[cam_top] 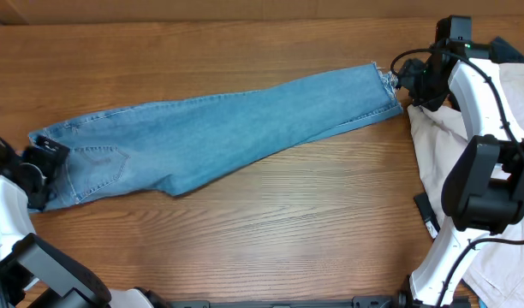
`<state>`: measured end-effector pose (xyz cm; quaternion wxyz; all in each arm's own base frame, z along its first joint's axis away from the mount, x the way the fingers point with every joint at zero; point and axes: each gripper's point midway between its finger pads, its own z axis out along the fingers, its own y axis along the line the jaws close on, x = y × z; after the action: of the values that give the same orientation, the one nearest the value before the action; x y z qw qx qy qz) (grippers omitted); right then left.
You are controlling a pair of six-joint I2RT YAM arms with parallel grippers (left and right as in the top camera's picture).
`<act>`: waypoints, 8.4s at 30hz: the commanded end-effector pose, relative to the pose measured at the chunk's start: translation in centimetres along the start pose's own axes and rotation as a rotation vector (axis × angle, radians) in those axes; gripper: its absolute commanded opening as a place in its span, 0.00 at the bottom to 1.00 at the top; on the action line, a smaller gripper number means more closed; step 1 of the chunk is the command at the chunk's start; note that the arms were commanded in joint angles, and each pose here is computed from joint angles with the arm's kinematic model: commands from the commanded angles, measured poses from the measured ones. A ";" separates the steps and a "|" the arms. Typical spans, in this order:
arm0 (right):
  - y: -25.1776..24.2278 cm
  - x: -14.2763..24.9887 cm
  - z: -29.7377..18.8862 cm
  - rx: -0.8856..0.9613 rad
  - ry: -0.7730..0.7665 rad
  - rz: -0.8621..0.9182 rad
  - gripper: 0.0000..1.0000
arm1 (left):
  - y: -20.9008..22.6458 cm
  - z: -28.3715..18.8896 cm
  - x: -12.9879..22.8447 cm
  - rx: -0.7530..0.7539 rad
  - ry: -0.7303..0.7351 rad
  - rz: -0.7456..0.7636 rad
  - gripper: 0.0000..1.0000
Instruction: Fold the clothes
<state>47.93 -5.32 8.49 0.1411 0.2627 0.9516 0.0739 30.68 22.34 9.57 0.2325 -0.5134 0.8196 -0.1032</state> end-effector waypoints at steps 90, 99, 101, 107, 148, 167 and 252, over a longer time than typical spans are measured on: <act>2.7 -2.6 4.7 -0.022 -0.091 -0.290 0.26 | -2.5 0.5 5.2 -0.110 0.112 0.255 1.00; 2.3 -1.3 5.3 -0.024 -0.041 -0.334 0.14 | -2.5 0.5 5.2 -0.110 0.113 0.255 1.00; 2.3 -1.2 5.3 -0.023 -0.040 -0.334 0.04 | -2.4 0.5 5.3 -0.110 0.113 0.255 1.00; 0.8 -3.2 1.4 0.090 -0.128 -0.223 0.04 | -2.4 0.5 5.3 -0.111 0.115 0.254 1.00; -9.7 -1.4 4.4 0.405 -0.051 0.054 0.04 | 1.3 -0.3 5.2 -0.317 0.109 0.282 1.00; -7.4 -0.1 5.0 0.345 0.001 -0.013 0.04 | -3.4 -0.2 -2.6 -0.158 -0.202 0.391 1.00; -8.1 1.6 4.7 0.373 0.072 -0.016 0.38 | -2.5 10.5 1.6 -0.149 0.049 0.510 0.99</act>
<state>44.23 -10.62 1.90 0.0554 0.2712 0.9567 -0.0897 39.45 16.47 1.81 0.2083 -0.2617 0.9407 -0.0563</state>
